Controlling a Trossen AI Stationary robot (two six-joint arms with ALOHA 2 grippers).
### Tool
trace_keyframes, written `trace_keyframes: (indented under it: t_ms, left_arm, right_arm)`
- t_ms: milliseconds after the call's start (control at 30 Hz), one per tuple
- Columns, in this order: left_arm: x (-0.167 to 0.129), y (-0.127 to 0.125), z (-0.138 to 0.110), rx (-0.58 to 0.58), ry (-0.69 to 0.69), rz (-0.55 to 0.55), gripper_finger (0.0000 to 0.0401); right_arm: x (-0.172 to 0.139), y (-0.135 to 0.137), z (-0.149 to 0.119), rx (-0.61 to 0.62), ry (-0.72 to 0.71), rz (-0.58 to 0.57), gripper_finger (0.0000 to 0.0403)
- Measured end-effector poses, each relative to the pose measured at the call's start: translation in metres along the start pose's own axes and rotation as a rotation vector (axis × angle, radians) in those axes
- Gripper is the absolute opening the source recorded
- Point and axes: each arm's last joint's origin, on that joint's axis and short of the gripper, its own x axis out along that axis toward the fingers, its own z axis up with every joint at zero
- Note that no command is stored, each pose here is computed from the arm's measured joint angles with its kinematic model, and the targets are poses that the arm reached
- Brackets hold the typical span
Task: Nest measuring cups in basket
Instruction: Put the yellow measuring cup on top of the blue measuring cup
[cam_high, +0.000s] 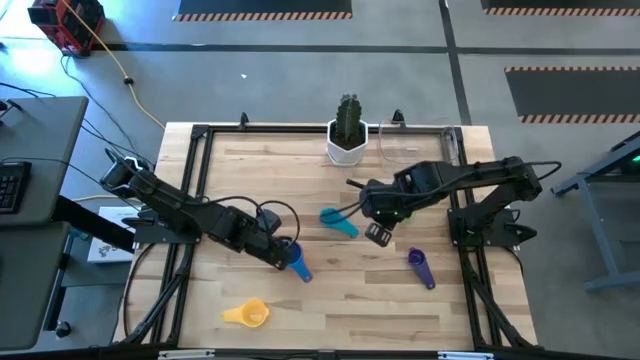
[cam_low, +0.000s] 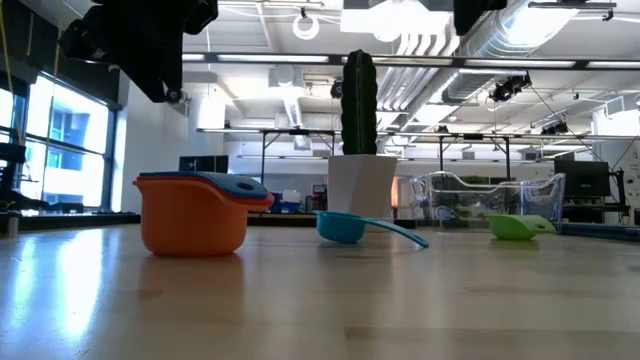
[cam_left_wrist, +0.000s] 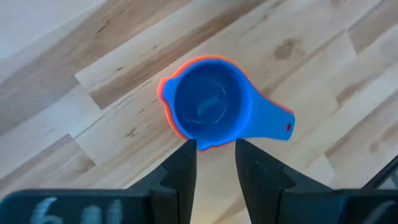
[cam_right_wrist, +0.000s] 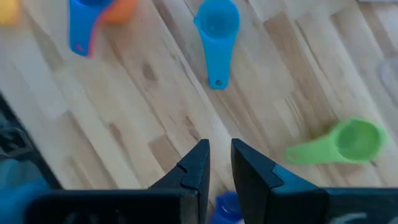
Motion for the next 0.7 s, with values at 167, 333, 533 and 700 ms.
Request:
trace_keyframes:
  t_ms: [167, 333, 533, 700]
  left_arm:
    - [0.0, 0.001, 0.003, -0.007, 0.011, -0.004, 0.0102]
    - [-0.003, 0.001, 0.003, -0.005, 0.047, -0.021, 0.0102]
    - [-0.009, 0.003, 0.004, -0.007, 0.045, -0.04, 0.0102]
    - [-0.019, 0.005, 0.002, -0.003, 0.054, -0.077, 0.0102]
  right_arm:
    - [-0.001, -0.01, -0.007, -0.006, 0.044, -0.135, 0.0057]
    - [-0.001, -0.013, -0.006, -0.041, 0.043, -0.163, 0.0057]
    - [0.0, -0.022, 0.001, -0.12, 0.053, -0.17, 0.0057]
    - [0.002, -0.033, 0.008, -0.162, 0.083, -0.144, 0.0057]
